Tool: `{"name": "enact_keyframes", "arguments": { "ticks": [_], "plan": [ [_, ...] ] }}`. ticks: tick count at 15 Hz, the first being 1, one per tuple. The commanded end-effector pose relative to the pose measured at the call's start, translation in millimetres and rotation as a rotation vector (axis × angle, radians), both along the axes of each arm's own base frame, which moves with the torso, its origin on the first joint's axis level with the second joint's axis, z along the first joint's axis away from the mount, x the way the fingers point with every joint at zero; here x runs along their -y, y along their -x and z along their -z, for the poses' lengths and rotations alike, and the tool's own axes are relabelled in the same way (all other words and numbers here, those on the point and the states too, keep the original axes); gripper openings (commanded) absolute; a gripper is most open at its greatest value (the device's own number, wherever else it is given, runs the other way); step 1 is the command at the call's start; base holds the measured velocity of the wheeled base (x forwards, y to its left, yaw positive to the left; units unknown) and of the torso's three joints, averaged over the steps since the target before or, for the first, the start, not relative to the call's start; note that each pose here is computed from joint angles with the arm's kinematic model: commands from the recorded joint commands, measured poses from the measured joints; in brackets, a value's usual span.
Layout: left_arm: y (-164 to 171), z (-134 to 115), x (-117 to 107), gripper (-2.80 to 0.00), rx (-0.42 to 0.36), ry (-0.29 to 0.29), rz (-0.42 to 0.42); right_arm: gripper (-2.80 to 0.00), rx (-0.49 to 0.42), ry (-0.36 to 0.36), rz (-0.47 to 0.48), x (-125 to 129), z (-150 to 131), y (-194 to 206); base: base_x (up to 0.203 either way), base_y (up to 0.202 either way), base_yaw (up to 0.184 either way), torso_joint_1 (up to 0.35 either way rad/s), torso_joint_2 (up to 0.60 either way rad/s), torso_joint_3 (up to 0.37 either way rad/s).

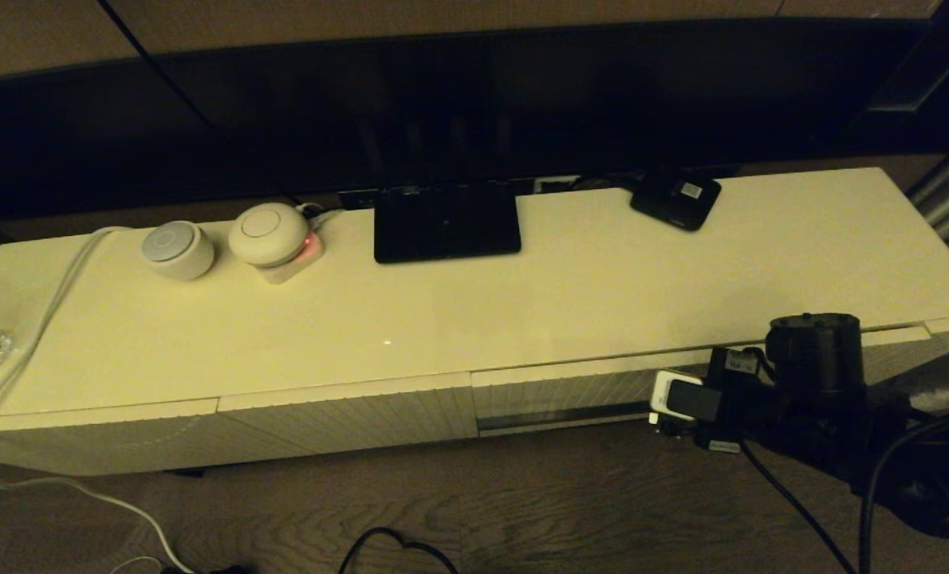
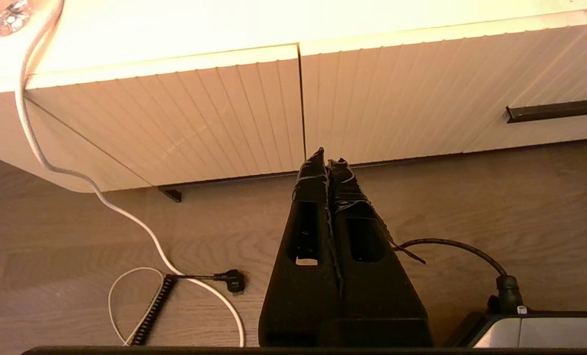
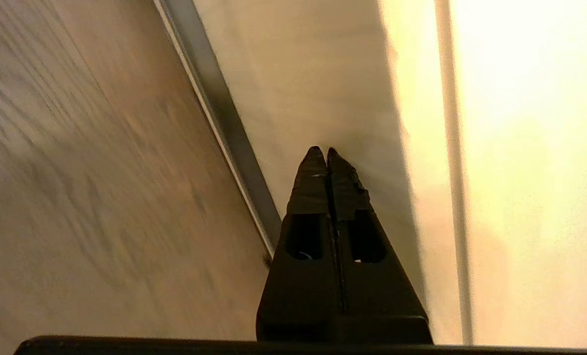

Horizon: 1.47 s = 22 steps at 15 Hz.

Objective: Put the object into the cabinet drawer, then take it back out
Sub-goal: Close the drawer, then open the drawer

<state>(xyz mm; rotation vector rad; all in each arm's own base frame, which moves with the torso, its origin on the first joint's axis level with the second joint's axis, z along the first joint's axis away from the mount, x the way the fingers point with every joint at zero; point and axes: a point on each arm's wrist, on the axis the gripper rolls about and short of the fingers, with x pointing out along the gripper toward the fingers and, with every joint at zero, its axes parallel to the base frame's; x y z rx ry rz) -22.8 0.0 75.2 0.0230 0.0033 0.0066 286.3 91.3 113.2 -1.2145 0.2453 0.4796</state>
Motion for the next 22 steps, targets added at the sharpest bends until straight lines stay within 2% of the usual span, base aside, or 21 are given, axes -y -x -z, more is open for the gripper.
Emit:
{"name": "enact_keyframes", "arguments": {
  "ticks": [1,6,9,13,15,16,22],
  "plan": [
    [0,1,0,-2.80,-0.003,0.000,-0.001,-2.80,-0.007,0.013,0.003,9,-15,29,0.000,0.000,0.000,0.000,0.00,0.000],
    [0,1,0,-2.80,-0.003,0.000,-0.001,-2.80,-0.216,0.104,-0.002,36,-11,112,0.000,0.000,0.000,0.000,0.00,0.000],
    [0,1,0,-2.80,-0.003,0.000,-0.001,-2.80,-0.379,0.200,-0.052,49,6,153,0.000,0.000,0.000,0.000,0.00,0.000],
    [0,1,0,-2.80,-0.003,0.000,-0.001,-2.80,-0.469,0.237,-0.130,42,28,160,0.000,0.000,0.000,0.000,0.00,0.000],
    [0,1,0,-2.80,-0.003,0.000,-0.001,-2.80,-0.455,0.232,-0.133,38,39,152,0.000,0.000,0.000,0.000,0.00,0.000],
    [0,1,0,-2.80,-0.003,0.000,-0.001,0.00,-0.443,0.227,-0.133,35,44,145,0.000,0.000,0.000,0.000,0.00,0.000],
    [0,1,0,-2.80,-0.003,0.000,-0.001,0.00,-0.410,0.187,-0.119,18,65,100,0.000,0.000,0.000,0.000,0.00,0.000]
  ]
}}
